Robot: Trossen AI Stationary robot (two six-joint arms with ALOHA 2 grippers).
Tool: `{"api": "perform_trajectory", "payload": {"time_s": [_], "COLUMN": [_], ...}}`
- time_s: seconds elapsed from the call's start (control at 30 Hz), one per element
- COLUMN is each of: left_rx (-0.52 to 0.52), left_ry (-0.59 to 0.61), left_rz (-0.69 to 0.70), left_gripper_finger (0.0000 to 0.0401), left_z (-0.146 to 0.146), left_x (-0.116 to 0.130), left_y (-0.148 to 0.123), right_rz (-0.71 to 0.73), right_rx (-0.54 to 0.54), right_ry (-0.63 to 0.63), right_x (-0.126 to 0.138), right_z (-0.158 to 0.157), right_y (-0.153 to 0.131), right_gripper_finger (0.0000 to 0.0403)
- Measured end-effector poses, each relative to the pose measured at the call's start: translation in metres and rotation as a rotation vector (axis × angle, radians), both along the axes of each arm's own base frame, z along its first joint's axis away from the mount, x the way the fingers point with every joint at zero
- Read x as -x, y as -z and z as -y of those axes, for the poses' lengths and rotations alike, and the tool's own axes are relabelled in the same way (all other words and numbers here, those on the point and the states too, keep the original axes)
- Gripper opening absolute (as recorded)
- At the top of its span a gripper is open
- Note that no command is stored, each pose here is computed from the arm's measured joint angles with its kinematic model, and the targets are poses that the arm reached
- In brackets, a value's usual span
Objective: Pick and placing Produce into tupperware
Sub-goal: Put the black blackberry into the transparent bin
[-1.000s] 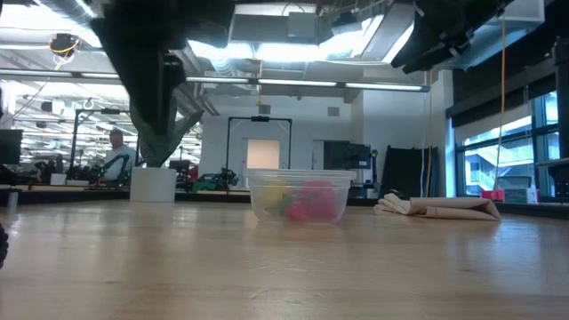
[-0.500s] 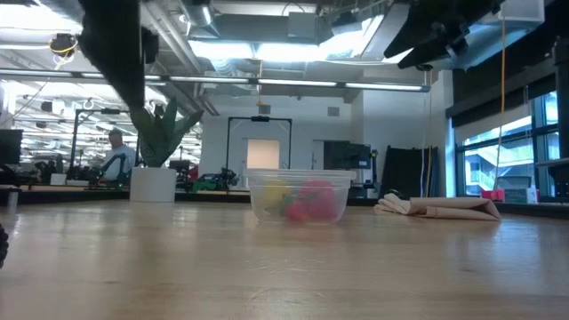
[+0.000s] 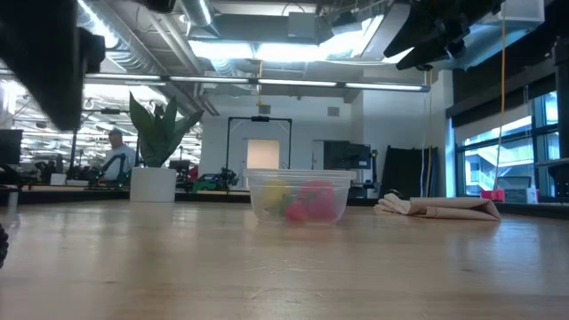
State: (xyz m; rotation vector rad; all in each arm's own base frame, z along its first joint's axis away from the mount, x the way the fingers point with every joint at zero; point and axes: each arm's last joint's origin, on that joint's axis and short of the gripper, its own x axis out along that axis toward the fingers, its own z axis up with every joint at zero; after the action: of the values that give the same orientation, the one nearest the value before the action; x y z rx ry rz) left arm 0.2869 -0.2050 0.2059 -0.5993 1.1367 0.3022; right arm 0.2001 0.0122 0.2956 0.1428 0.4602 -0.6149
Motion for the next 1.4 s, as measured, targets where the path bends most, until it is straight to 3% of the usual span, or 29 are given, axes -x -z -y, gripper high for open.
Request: {"api": "perform_trajectory", "payload": {"time_s": [0.3, 0.7, 1.4], "left_rx": [0.001, 0.014, -0.011], "left_ry": [0.052, 0.081, 0.070], "left_rz": [-0.059, -0.200, -0.185], "left_gripper_finger": [0.0202, 0.0188, 0.0188], "left_z": [0.026, 0.038, 0.036], "left_x": [-0.018, -0.029, -0.034], "left_y": [0.008, 0.036, 0.042], "right_rz": [0.021, 0.022, 0.021], "right_rx": [-0.030, -0.068, -0.067], "right_ry": [0.019, -0.016, -0.017], "right_x": [0.000, -0.001, -0.001], "right_z": [0.000, -0.001, -0.001], "right_y": [0.000, 0.001, 0.001], "right_gripper_finger": [0.0294, 0.0294, 0.0294]}}
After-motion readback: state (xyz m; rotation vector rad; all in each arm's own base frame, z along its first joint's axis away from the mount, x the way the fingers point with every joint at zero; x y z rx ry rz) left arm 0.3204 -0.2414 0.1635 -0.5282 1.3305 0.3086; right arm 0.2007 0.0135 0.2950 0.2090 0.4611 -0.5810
